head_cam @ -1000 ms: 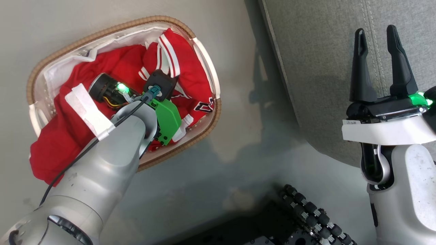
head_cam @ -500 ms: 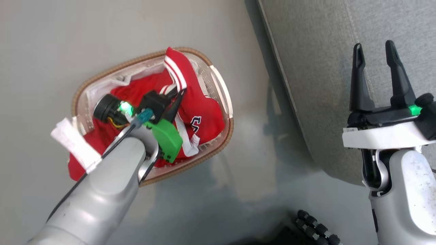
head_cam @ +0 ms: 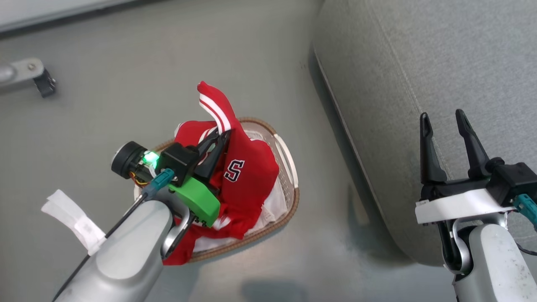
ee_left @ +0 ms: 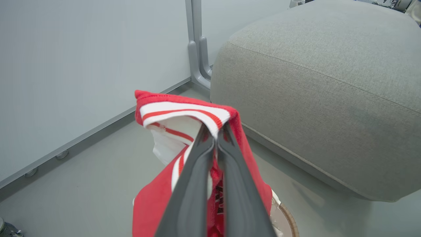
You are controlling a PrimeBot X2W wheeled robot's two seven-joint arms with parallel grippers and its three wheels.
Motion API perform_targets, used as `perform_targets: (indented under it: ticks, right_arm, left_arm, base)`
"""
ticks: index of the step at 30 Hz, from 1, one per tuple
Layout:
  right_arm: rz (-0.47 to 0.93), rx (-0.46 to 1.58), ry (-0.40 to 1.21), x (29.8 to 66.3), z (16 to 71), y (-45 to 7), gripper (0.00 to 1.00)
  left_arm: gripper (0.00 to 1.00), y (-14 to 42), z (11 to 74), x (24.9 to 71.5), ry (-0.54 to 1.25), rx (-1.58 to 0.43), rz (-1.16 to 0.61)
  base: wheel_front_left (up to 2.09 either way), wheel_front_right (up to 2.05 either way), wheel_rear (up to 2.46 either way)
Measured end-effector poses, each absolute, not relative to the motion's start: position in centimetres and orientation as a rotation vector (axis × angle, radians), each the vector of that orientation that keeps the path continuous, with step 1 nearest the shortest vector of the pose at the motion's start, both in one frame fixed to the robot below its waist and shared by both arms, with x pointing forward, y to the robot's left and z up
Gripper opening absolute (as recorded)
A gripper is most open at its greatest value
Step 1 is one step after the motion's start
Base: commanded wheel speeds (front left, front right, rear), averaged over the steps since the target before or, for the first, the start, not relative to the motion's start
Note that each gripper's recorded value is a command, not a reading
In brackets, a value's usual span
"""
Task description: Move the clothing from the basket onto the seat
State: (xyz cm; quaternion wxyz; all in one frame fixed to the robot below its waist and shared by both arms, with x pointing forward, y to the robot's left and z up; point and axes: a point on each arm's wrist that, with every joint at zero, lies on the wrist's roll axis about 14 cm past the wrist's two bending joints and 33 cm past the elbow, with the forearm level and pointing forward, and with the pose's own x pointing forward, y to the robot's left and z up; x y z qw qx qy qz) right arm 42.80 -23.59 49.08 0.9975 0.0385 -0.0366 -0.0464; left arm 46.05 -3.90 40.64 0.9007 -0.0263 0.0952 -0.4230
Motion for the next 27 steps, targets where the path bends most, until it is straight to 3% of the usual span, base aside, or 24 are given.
perform_targets:
  ticks: [16,27]
  right_arm:
    - [0.045,0.097,-0.174,39.4,53.6,-18.8,1.0]
    - [0.257,0.081,-0.234,39.4,56.2,-11.9,1.0]
  left_arm:
    - [0.0,-1.7,60.6,47.7,-0.234,0.199,-0.864]
    - [0.0,-1.0,67.8,46.6,-0.388,0.318,-0.849]
  base:
    - [0.0,0.0,0.0]
    - [0.0,0.0,0.0]
